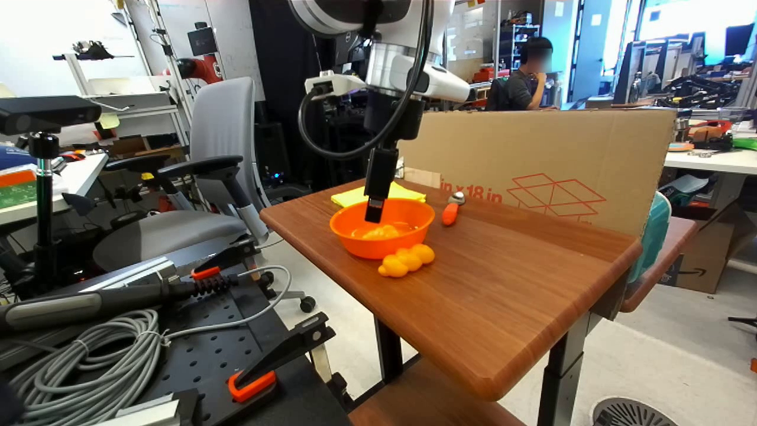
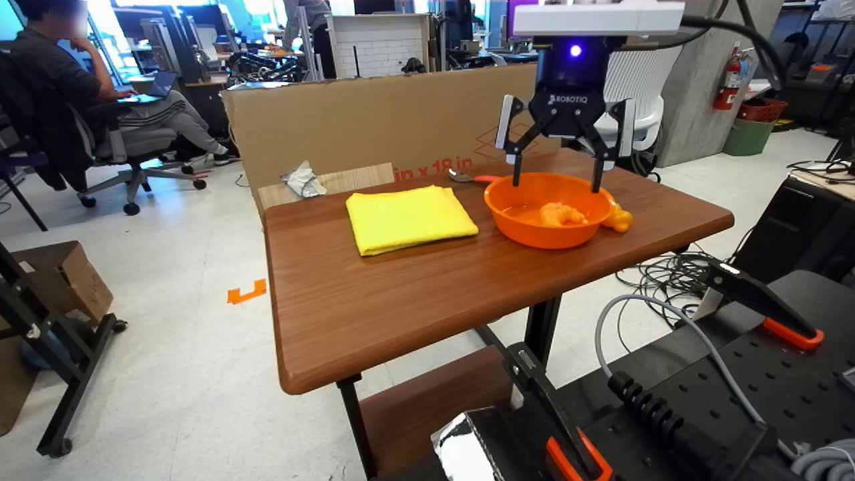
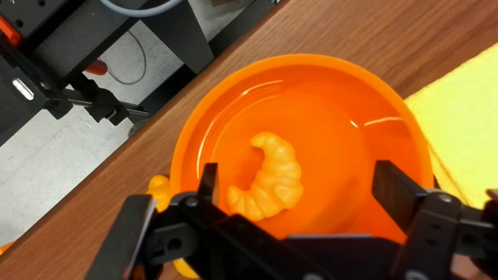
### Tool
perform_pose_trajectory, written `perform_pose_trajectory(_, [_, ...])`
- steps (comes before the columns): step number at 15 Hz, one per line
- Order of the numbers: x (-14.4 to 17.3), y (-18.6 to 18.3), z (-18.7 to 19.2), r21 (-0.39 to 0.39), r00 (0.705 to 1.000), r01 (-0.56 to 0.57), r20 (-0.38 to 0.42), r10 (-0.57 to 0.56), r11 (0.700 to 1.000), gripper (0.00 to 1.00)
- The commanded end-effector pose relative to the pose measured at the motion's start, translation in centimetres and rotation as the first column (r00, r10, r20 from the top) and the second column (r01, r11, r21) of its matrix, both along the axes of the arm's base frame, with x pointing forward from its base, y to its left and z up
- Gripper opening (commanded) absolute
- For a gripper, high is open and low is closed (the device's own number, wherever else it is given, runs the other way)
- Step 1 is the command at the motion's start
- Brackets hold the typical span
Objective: Remove the orange object from the orange bowl and put it on the table
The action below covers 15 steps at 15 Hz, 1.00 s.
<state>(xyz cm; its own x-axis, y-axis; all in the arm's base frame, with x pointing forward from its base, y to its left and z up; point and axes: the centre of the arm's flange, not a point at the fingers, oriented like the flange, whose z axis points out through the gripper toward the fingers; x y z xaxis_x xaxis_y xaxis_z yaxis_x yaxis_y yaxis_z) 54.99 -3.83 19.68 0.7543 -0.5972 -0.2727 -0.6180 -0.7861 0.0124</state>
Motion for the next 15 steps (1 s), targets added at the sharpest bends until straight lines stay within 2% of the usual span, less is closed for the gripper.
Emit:
perform_pose_trajectory(1, [1.2, -0.2, -1.4, -0.028, 1.000, 0.004, -0.017, -0.004, 1.000, 1.00])
perform_pose_trajectory(10, [2.6, -1.1, -3.9, -0.040, 0.998, 0.022, -0.058, -0.025, 0.999, 1.00])
perform_pose_trajectory(11, [2.7, -1.1, -4.1, -0.042, 0.998, 0.022, -0.060, -0.025, 0.999, 0.84])
perform_pose_trajectory(12, [2.9, -1.2, -4.3, -0.046, 0.998, 0.019, -0.062, -0.022, 0.999, 0.74])
perform_pose_trajectory(15, [3.1, -1.3, -4.6, -0.051, 0.998, 0.014, -0.064, -0.018, 0.999, 0.51])
